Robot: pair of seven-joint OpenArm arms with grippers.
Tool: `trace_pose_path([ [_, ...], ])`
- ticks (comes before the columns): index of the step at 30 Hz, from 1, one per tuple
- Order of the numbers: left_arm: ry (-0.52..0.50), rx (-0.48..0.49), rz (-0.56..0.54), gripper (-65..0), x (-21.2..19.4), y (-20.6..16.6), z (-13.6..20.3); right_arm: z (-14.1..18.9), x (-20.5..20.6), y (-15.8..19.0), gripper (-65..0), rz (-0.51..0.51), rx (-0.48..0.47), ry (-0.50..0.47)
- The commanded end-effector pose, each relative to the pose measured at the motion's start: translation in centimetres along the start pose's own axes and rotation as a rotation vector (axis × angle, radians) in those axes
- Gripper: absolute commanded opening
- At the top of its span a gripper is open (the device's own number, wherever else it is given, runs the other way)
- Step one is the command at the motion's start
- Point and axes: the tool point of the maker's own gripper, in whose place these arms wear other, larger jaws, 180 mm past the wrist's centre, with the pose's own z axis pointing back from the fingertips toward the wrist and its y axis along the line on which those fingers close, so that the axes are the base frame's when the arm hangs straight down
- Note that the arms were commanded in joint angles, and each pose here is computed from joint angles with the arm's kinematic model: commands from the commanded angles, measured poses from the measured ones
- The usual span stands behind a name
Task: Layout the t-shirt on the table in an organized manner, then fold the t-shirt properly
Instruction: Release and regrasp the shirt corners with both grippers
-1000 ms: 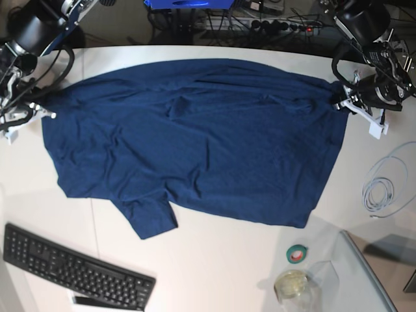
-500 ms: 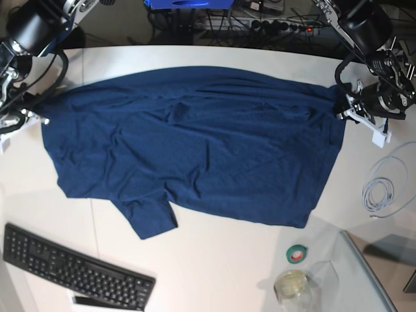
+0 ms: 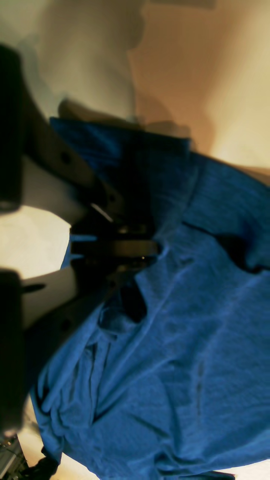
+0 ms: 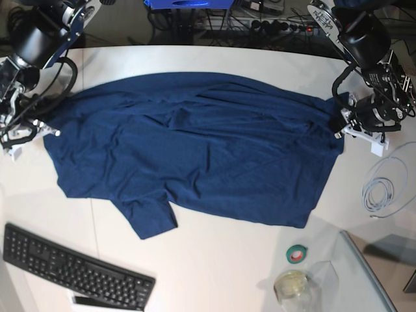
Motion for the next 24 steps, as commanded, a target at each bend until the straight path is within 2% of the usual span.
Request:
trace_pose_path([
  [1,-0.039,-0.002,-0.025,-65.0,1.7,-0.3,0.6,0.8,1.8,-0.1,-53.0,0.002,-0.006,-0.05],
  [4,-0.016,-0.007,-0.062,-65.0,1.5,-1.0,0.1,0.9,1.9,-0.2,-38.9,0.002,-0.008,-0.056],
  [5,-0.014,-0.009,-0.066,-61.5,1.5,-1.2,0.1,0.9,2.0,-0.2,-33.3,0.002,-0.008,-0.056],
  [8,-0.011,-0.017,-0.06,-40.3,1.4,-1.3,0.0,1.3,2.0,-0.6,-21.9,-0.005,-0.016,-0.066],
  [9,-0.014,-0.016,-0.062,-32.9,1.5,-1.3,0.1,1.6,2.2,-0.7,-20.3,-0.003,-0.021,-0.079],
  [11,-0.017,-0.018,-0.065,-23.5,1.6,-1.4,0.2,2.2,2.0,-1.2,-20.4,0.001,-0.037,-0.093],
  [13,-0.019,-0.02,-0.068,-17.4,1.6,-1.4,0.2,3.0,2.2,-1.5,-20.4,0.012,-0.056,-0.124],
  [20,-0.13,-0.166,-0.05,-17.1,3.6,-3.9,2.6,5.1,2.3,-2.8,-20.3,0.058,-0.103,-0.185],
  [24,-0.145,-0.208,-0.073,-17.1,1.9,-4.0,5.0,6.3,1.2,-3.0,-20.3,0.185,-0.116,-0.203],
])
